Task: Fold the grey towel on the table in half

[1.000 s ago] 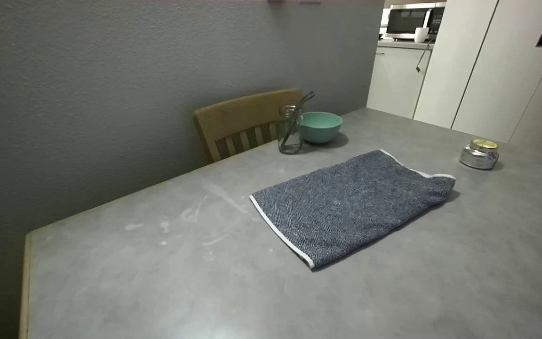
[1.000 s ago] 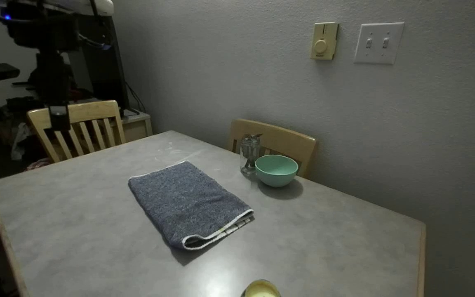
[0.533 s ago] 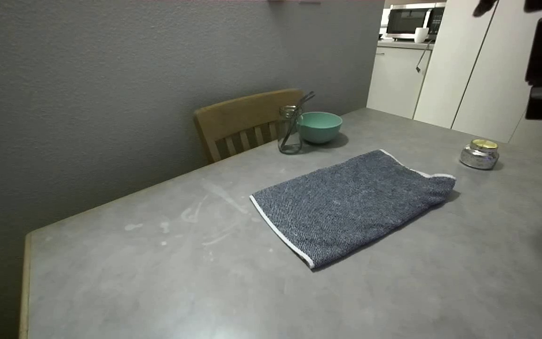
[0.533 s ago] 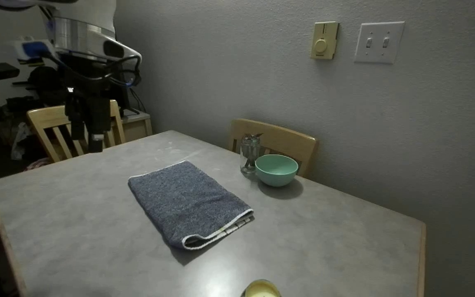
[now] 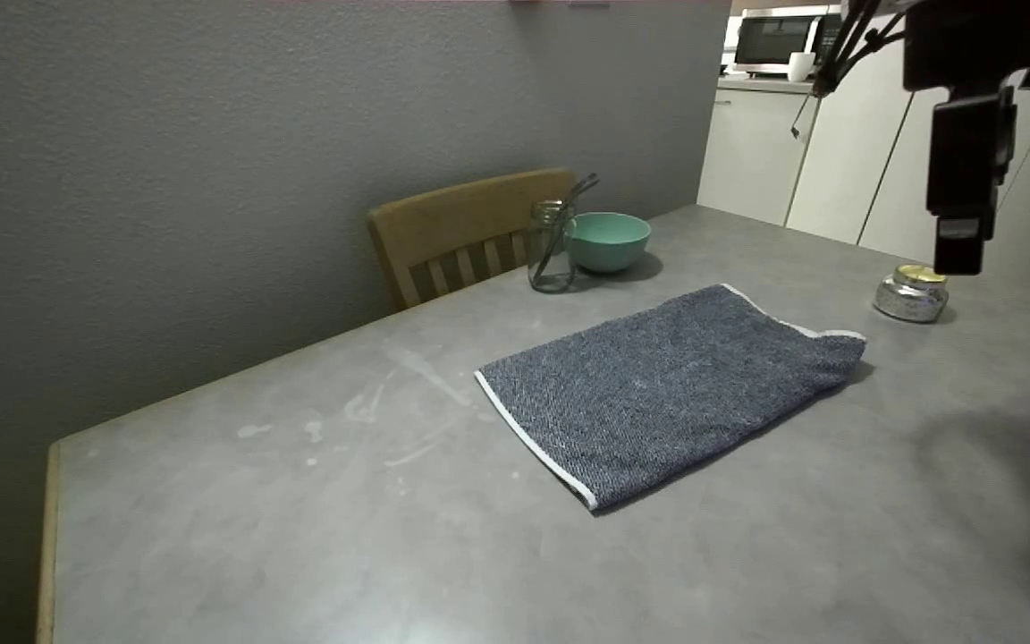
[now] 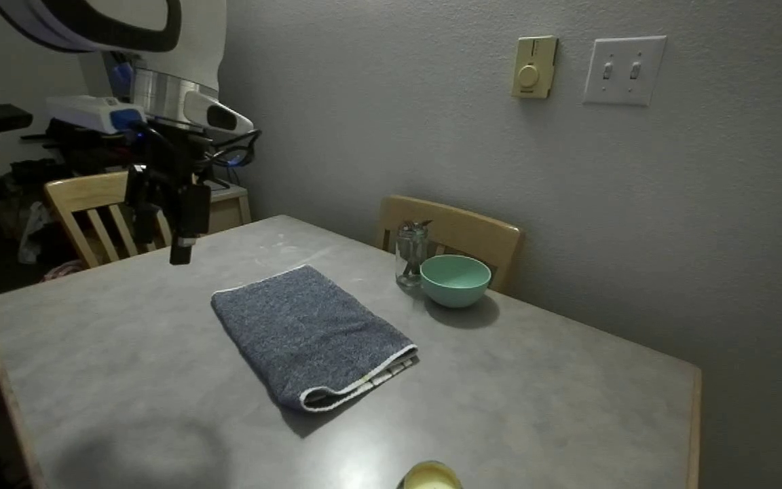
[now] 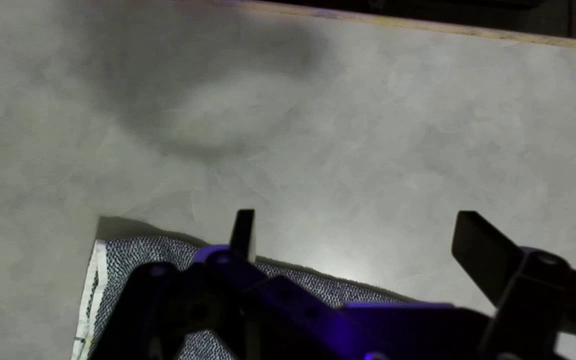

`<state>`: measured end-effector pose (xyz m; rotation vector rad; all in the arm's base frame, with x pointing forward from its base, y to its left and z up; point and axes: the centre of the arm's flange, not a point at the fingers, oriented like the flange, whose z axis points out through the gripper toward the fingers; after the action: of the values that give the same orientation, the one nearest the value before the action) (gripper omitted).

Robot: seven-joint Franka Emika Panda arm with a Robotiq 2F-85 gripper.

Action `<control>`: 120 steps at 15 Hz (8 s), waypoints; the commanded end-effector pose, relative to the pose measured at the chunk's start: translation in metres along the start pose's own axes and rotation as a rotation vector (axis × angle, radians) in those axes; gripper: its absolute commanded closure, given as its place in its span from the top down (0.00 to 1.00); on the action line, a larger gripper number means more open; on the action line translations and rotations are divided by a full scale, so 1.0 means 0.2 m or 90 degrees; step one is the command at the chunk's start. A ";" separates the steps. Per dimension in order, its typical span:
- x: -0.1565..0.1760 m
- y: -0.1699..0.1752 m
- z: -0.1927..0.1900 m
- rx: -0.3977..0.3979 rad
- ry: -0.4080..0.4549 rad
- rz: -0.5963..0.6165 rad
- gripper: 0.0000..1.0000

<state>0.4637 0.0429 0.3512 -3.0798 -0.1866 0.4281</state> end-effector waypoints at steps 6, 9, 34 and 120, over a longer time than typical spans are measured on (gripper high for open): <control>0.41 -0.25 0.05 0.144 0.014 0.174 1.00; 0.61 -0.43 0.11 0.150 -0.038 0.110 1.00; 1.17 -0.78 0.42 -0.035 -0.016 0.150 1.00; 1.48 -1.04 0.76 -0.298 0.034 0.094 0.02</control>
<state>0.6736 0.2763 0.1336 -3.6171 0.0654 0.2786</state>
